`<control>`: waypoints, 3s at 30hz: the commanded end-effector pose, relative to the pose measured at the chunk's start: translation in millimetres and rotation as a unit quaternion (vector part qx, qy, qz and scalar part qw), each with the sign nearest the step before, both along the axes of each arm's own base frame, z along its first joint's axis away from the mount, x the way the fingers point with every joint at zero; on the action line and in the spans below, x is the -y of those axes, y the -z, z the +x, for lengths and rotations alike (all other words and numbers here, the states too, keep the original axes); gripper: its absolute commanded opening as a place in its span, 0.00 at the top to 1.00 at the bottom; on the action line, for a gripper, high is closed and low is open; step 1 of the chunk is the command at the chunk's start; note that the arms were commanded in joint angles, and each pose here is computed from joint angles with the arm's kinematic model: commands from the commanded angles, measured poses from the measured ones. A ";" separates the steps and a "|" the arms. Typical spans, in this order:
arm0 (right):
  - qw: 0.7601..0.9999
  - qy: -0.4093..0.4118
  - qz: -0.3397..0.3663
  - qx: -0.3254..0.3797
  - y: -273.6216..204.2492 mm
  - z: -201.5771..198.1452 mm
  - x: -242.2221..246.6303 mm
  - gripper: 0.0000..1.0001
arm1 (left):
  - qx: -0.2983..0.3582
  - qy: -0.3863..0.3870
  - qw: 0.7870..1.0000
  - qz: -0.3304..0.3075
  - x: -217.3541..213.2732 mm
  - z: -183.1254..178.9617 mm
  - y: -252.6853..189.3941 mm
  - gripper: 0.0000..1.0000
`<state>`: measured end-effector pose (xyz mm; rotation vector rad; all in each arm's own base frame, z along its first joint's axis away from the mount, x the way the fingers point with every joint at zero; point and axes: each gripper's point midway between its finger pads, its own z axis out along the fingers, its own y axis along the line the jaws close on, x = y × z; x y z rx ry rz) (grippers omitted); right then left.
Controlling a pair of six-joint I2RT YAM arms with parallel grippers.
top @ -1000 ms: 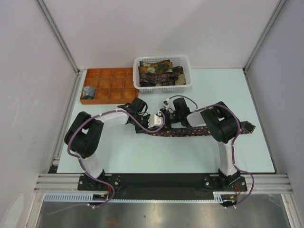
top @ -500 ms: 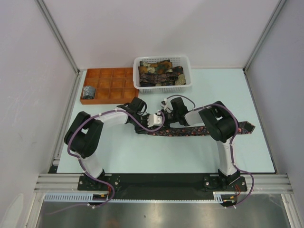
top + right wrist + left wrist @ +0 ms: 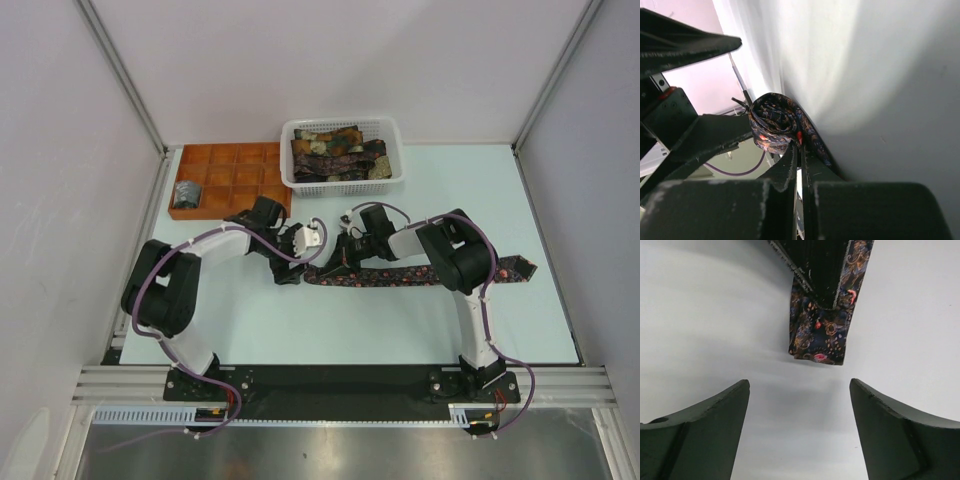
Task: Roll the ties
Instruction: Roll the tie at the center of the board.
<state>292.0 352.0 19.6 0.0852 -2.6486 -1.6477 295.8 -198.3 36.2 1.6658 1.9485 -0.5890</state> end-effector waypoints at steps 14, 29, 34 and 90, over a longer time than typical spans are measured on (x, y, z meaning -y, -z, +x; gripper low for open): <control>0.999 0.000 -0.035 0.002 23.6 0.6 5.2 1.00 | -0.007 0.040 0.999 0.008 35.6 -8.4 10.5 0.40; 0.999 0.008 -0.013 0.038 -24.2 18.0 3.1 0.70 | 0.000 0.049 0.997 0.053 30.8 -16.8 13.7 0.83; 0.998 0.006 -0.001 0.061 -56.2 18.2 12.1 0.65 | -0.004 0.048 0.997 0.065 25.6 -20.7 16.1 0.85; 0.999 -0.015 -0.039 0.023 -4.8 -0.1 41.5 1.00 | 0.193 -0.064 0.949 -0.239 40.2 -1.4 -154.3 0.00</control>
